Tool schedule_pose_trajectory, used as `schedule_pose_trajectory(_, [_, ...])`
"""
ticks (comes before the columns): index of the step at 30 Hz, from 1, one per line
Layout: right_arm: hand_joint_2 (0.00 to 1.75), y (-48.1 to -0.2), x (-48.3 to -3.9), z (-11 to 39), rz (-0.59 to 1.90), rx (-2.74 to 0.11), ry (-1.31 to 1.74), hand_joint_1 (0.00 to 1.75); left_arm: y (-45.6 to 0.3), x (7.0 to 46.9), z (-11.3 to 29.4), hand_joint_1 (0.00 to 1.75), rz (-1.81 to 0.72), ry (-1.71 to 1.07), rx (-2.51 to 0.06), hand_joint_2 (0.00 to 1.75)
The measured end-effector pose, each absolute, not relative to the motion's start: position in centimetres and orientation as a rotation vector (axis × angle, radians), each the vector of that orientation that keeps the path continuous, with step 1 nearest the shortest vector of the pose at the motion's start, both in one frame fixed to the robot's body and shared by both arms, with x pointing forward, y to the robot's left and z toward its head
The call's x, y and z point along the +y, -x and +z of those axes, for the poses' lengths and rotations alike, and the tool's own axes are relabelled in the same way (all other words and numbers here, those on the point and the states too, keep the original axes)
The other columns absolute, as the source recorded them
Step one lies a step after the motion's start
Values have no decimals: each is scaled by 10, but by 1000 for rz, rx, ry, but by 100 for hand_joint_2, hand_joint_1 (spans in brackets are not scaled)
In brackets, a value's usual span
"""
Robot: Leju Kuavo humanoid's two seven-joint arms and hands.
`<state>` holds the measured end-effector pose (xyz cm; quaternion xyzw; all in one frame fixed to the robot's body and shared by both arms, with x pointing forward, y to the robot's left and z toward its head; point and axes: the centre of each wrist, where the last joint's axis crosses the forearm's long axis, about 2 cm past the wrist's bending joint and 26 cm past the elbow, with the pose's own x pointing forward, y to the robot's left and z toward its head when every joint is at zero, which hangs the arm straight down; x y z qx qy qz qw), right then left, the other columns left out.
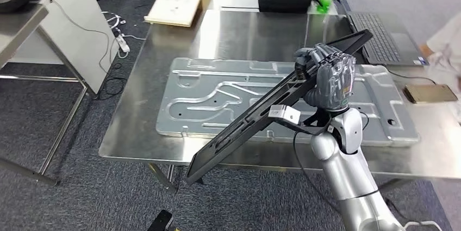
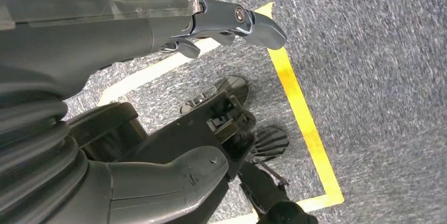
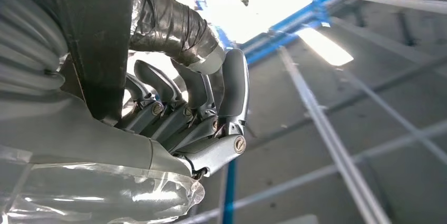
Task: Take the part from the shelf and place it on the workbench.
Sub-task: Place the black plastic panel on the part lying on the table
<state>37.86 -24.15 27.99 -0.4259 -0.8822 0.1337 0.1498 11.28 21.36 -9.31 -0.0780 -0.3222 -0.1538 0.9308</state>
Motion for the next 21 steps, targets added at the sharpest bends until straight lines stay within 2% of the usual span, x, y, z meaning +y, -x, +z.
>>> schedule_pose_trajectory(21, [175,-398,-282,258,264,-2331,1217,175,-117,215,-92,0,-328,162,-666,175])
